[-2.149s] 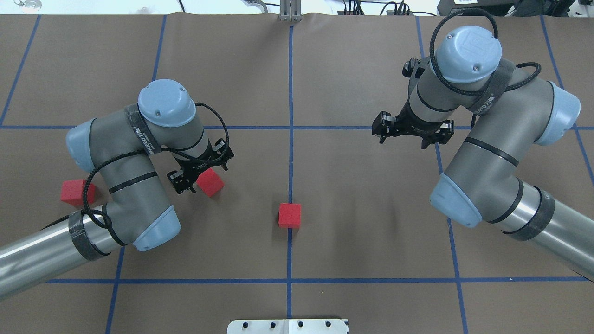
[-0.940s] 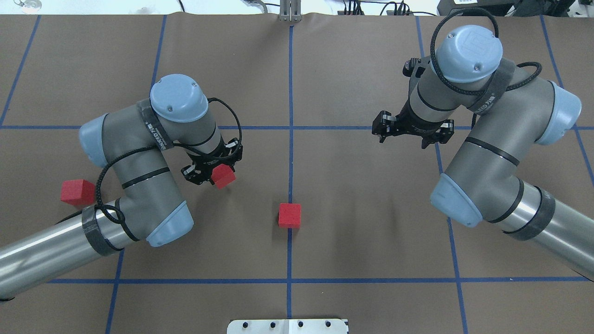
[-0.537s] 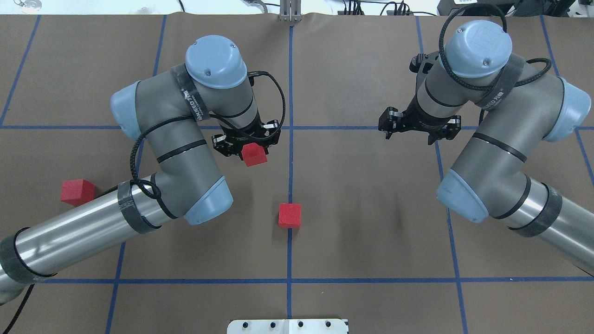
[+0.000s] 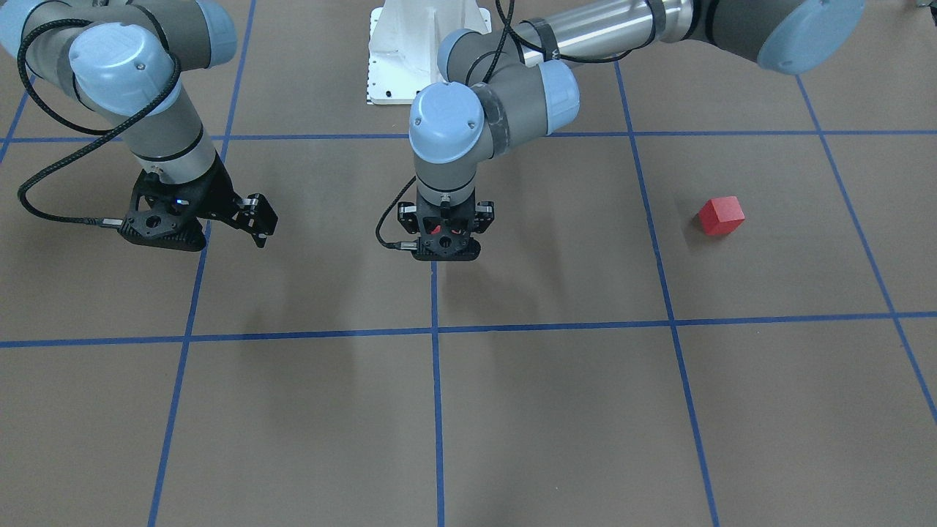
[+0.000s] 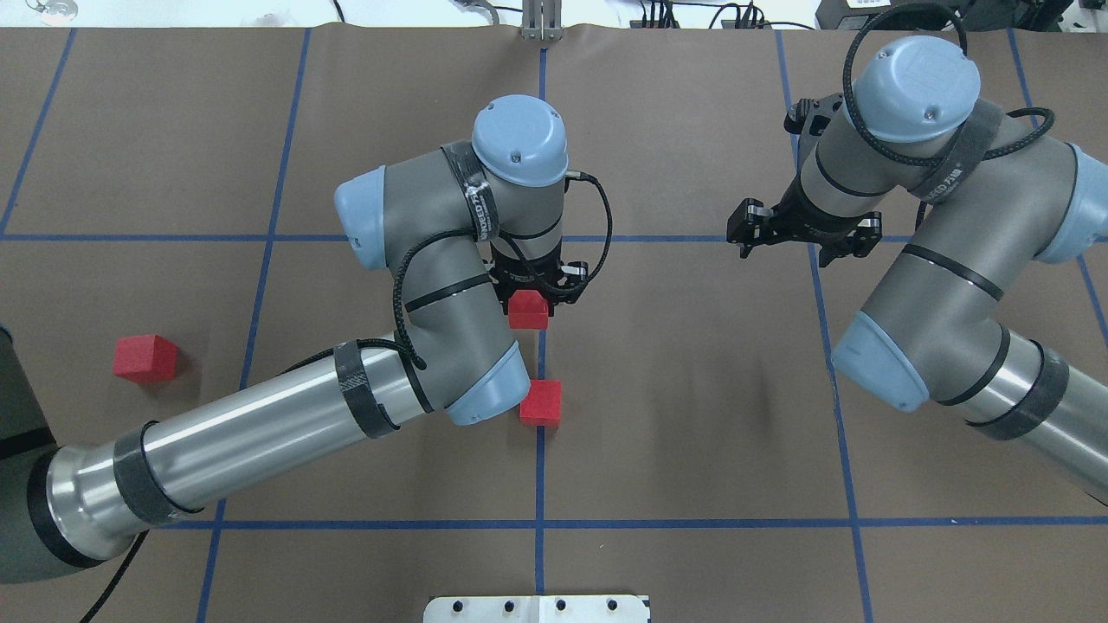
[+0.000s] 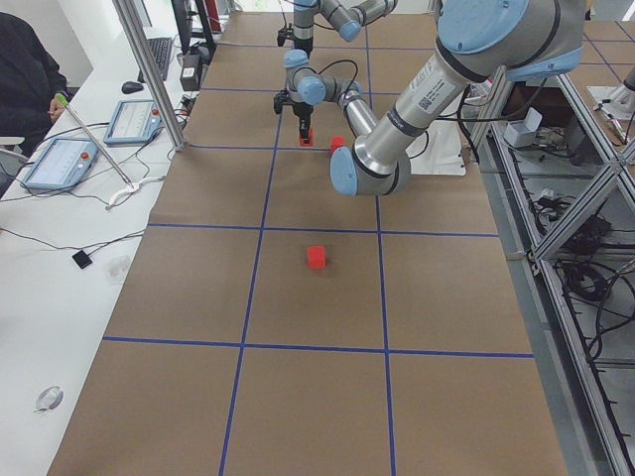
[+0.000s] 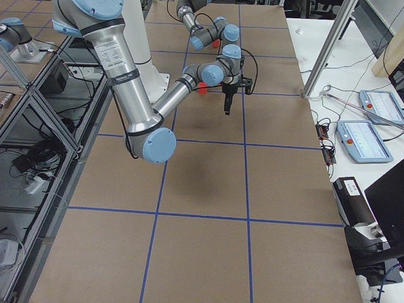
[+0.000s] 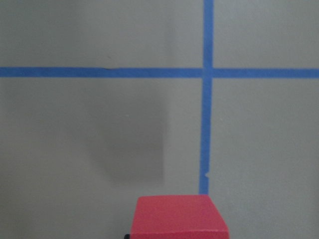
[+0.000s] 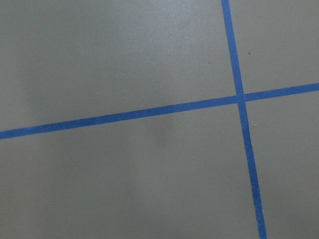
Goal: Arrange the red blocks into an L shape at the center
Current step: 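Carry the red cube with the left gripper beside the center cube, then lower the red cube against the center cube, farther from the robot, adjusting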
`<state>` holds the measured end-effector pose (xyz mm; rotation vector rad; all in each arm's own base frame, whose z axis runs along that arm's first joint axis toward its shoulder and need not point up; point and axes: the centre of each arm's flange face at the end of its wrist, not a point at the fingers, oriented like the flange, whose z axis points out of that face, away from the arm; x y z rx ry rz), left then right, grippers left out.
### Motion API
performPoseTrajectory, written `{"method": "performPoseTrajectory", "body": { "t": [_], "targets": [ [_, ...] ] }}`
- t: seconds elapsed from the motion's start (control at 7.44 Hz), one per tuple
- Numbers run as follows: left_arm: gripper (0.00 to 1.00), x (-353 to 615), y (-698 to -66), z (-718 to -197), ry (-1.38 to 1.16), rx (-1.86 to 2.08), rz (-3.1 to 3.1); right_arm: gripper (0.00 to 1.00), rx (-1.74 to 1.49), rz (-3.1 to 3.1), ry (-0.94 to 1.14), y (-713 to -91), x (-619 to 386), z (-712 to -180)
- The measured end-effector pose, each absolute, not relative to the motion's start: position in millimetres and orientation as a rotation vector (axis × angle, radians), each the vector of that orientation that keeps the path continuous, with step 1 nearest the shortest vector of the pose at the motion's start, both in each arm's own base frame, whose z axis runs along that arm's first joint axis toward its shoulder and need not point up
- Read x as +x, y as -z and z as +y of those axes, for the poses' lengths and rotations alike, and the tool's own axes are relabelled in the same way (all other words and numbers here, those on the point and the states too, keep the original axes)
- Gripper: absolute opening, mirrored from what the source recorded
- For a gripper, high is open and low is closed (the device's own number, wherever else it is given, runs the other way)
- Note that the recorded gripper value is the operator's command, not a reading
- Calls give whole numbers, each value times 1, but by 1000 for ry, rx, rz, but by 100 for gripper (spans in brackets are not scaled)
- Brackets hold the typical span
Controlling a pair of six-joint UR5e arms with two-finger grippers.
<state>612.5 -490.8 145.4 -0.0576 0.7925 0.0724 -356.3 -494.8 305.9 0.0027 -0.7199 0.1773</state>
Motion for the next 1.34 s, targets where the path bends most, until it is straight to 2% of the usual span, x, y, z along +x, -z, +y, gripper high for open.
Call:
{"method": "performPoseTrajectory", "body": {
  "t": [1.34],
  "targets": [
    [0,650,-149,-454,-127,-79,788,99,5,-723,-175,-304,-356,-494]
  ]
}}
